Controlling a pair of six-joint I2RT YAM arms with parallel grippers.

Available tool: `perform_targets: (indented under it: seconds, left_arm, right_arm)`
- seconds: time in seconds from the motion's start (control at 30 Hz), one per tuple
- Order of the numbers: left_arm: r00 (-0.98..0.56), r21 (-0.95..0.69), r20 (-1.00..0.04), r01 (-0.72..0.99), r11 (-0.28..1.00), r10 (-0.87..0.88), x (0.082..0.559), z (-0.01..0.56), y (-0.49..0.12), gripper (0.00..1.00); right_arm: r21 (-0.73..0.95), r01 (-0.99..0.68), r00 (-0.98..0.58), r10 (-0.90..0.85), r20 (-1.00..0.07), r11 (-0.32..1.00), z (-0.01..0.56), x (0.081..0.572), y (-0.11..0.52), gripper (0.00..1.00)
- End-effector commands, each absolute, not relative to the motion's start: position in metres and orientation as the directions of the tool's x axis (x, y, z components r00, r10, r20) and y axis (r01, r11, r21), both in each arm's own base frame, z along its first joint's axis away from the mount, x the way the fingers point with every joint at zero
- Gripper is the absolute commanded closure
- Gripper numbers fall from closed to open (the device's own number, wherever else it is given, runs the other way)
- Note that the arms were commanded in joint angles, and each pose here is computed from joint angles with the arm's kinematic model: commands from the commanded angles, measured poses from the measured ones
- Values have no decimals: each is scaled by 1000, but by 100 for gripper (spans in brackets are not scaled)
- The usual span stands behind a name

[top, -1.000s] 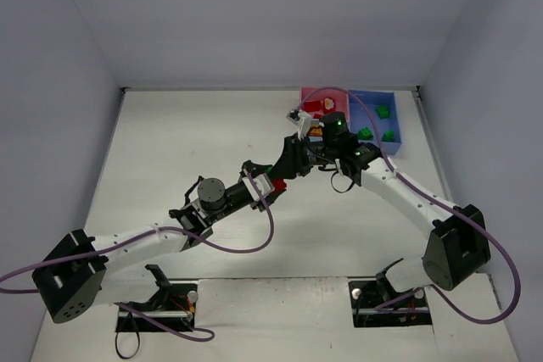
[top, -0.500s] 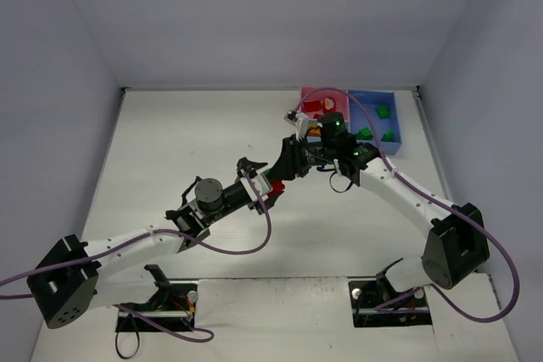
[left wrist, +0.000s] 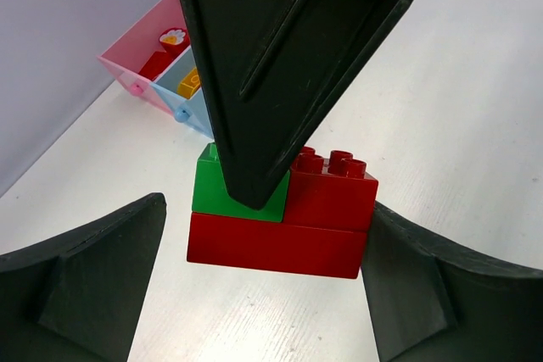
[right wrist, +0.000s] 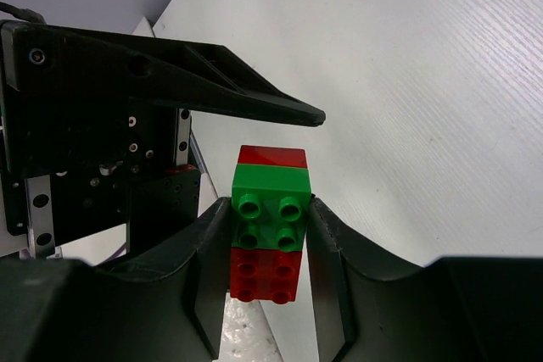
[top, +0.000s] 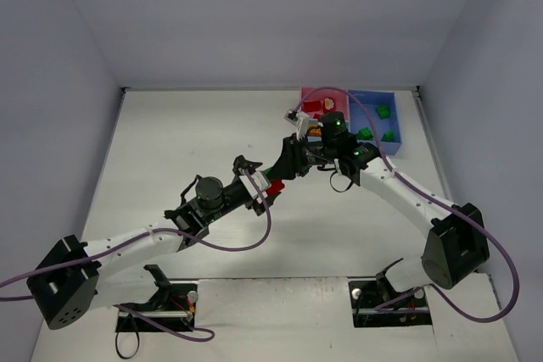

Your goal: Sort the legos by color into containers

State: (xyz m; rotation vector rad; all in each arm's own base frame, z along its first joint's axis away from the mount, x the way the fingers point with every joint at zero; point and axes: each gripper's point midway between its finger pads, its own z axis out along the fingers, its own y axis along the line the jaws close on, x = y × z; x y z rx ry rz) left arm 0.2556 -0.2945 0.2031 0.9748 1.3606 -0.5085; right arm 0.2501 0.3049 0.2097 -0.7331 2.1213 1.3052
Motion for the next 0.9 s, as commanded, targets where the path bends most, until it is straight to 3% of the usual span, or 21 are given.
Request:
perform_targets:
  seconds: [0.0,0.3,0.4,0.43,0.6,0.67,0.87]
  left_arm:
    - [248,294,-956,757,584,159,267,244,-294,16]
    - [255,309,-951,767,563,174,267,241,-298,18]
    - [250,304,-953,776,553,172,267,237,-300,31]
    - [243,295,-956,780,552,167,267,237,-300,45]
    - [233,277,-961,800,532,150,266,234,-301,75]
    - [232,272,-962,803,530,142,265,235,-301,81]
    - [207,249,-968,813,527,138,264,226,-296,86]
  right_arm:
    - [587,-740,-654,-151,-741,328,231,253,313,100]
    - [588,-742,-654,-154,-741,321,232,254,314,100]
    - [585,-744,-651,-154,-743,323,232,255,314,100]
    - [583,-745,-649,-153,-745,324,232,255,314,100]
    - [573,-753,-639,-152,-754,325,235,258,315,100]
    - [568,-754,-637,-151,-756,331,234,259,314,100]
    - [549,-762,-618,-132,-775,343,245,265,308,100]
